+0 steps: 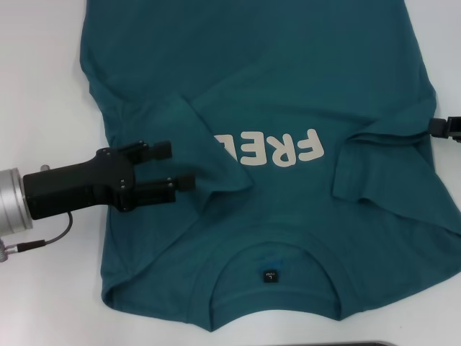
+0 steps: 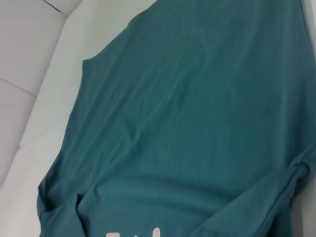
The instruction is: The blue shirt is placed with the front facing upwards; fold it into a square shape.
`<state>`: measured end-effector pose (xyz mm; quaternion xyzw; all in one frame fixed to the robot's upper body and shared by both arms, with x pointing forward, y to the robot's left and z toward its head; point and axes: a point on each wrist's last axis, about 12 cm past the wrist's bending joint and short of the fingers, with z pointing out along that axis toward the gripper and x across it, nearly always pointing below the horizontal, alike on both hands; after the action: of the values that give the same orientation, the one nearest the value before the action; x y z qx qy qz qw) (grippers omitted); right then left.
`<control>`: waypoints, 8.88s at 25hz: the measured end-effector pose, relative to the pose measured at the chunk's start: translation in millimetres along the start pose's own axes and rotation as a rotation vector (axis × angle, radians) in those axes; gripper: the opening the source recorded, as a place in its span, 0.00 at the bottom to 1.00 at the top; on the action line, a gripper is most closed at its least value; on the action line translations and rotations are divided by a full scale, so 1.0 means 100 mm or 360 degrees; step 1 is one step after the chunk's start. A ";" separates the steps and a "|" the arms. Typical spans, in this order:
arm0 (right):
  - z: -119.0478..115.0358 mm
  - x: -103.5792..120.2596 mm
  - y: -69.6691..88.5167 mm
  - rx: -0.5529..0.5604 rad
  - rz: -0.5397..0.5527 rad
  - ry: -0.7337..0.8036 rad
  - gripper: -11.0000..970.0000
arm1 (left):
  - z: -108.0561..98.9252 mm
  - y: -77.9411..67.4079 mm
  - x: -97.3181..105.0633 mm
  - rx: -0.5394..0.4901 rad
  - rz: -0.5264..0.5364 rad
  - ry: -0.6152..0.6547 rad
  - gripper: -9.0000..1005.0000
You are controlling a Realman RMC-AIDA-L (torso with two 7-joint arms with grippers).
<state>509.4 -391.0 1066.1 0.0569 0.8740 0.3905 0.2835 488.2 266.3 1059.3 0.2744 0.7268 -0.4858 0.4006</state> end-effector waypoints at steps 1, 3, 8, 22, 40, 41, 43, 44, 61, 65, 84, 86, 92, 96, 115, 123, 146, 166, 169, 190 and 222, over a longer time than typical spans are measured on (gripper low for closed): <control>-0.01 0.01 0.00 -0.0004 0.0005 -0.0005 0.10 | 0.00 0.00 0.00 0.0000 0.0000 0.0000 0.91; -0.03 0.01 -0.01 -0.0007 0.0019 -0.0028 0.11 | 0.00 0.00 0.00 0.0003 0.0001 0.0000 0.91; 0.01 0.00 0.00 -0.0009 0.0040 -0.0049 0.22 | 0.01 0.00 -0.01 0.0006 0.0006 0.0002 0.91; 0.18 0.01 0.02 -0.0018 0.0099 -0.0027 0.57 | 0.00 0.00 0.01 0.0001 0.0015 0.0009 0.91; 0.13 0.01 0.01 -0.0017 0.0218 0.0013 0.46 | 0.02 0.00 0.01 0.0018 0.0013 0.0013 0.91; 0.12 0.00 0.01 -0.0015 0.0229 0.0008 0.47 | 0.02 0.00 0.01 0.0018 0.0014 0.0014 0.91; 0.12 -0.01 0.01 -0.0013 0.0250 -0.0003 0.49 | 0.02 0.00 0.01 0.0016 0.0017 0.0015 0.91; 0.12 -0.01 0.01 -0.0012 0.0255 -0.0008 0.50 | 0.02 0.00 0.01 0.0016 0.0019 0.0015 0.91; 0.16 -0.01 0.00 0.0011 0.0310 -0.0012 0.25 | 0.02 0.00 0.00 0.0020 0.0033 0.0018 0.91; 0.18 -0.01 0.01 0.0008 0.0301 -0.0007 0.16 | 0.02 0.00 0.00 0.0019 0.0033 0.0018 0.91; 0.50 -0.24 0.27 -0.0085 0.0143 -0.0061 0.04 | 0.05 0.00 -0.01 0.0026 0.0042 0.0015 0.91; 0.56 -0.23 0.30 -0.0089 0.0109 -0.0065 0.06 | 0.05 0.00 0.00 0.0027 0.0040 0.0015 0.91; 0.67 -0.27 0.36 -0.0115 0.0040 -0.0179 0.14 | 0.04 0.01 0.01 0.0024 0.0040 0.0016 0.91; 0.65 -0.32 0.38 -0.0164 0.0012 -0.0304 0.20 | 0.03 0.01 0.00 0.0021 0.0040 0.0011 0.92; 0.11 -0.01 0.19 -0.0270 -0.0458 -0.0600 0.86 | -0.04 0.01 -0.05 0.0013 -0.0035 -0.0071 0.92; -0.17 0.01 0.13 -0.0316 -0.0441 -0.0396 0.94 | -0.16 -0.01 -0.06 0.0030 -0.0086 -0.0101 0.92; -0.30 -0.12 0.17 -0.0323 -0.0372 -0.0314 0.97 | -0.85 0.06 0.05 -0.0252 -0.0655 0.0281 0.91; -0.30 -0.18 0.20 -0.0330 -0.0359 -0.0319 0.97 | -0.83 0.10 0.18 -0.0341 -0.0730 0.0489 0.91; -0.30 -0.19 0.19 -0.0329 -0.0356 -0.0319 0.97 | -0.81 0.11 0.16 -0.0339 -0.0746 0.0493 0.91; -0.27 -0.25 0.20 -0.0301 -0.0361 -0.0326 0.97 | -0.68 0.11 0.11 -0.0352 -0.0758 0.0607 0.91; -0.25 -0.27 0.20 -0.0294 -0.0353 -0.0325 0.97 | -0.51 0.06 0.13 -0.0223 -0.0706 0.0780 0.91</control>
<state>516.0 -402.2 1106.6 -0.0267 0.8020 0.4277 0.4161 470.3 316.1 1055.8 0.1899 0.8752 -0.4295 0.1163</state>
